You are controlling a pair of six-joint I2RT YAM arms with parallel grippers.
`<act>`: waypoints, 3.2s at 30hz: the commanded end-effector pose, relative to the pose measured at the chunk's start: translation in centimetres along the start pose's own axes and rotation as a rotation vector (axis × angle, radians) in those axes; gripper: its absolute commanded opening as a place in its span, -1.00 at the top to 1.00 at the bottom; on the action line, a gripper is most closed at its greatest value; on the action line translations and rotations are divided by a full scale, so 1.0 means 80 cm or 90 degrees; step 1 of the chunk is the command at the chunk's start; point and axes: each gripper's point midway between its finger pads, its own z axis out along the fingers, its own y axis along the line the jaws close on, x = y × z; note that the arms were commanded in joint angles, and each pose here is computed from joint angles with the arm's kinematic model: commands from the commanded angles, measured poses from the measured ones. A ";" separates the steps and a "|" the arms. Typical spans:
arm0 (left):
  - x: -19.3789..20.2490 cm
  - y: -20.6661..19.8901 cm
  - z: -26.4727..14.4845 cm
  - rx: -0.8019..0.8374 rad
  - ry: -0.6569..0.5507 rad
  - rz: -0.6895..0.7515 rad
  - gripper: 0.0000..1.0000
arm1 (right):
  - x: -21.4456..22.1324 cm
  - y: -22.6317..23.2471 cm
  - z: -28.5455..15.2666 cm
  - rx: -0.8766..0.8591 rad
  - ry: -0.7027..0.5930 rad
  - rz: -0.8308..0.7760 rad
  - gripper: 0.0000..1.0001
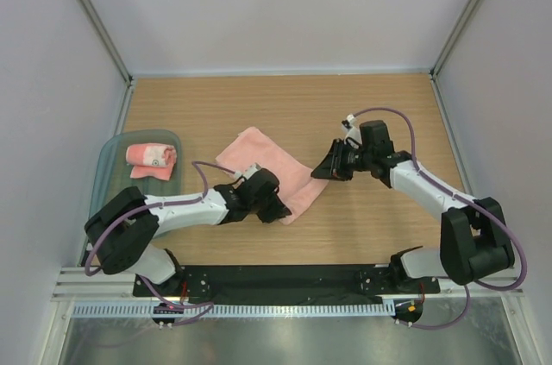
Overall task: Roll the towels
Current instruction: Roll the towel
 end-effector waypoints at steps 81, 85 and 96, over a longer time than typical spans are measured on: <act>-0.008 -0.055 -0.016 0.025 0.014 0.416 0.14 | 0.038 -0.084 0.123 0.016 0.110 0.020 0.95; -0.009 -0.021 0.002 -0.032 0.018 0.404 0.19 | 0.039 -0.086 0.125 0.020 0.115 0.023 0.96; -0.022 0.014 -0.021 -0.064 -0.006 0.463 0.04 | 0.040 -0.088 0.129 0.021 0.125 0.026 0.98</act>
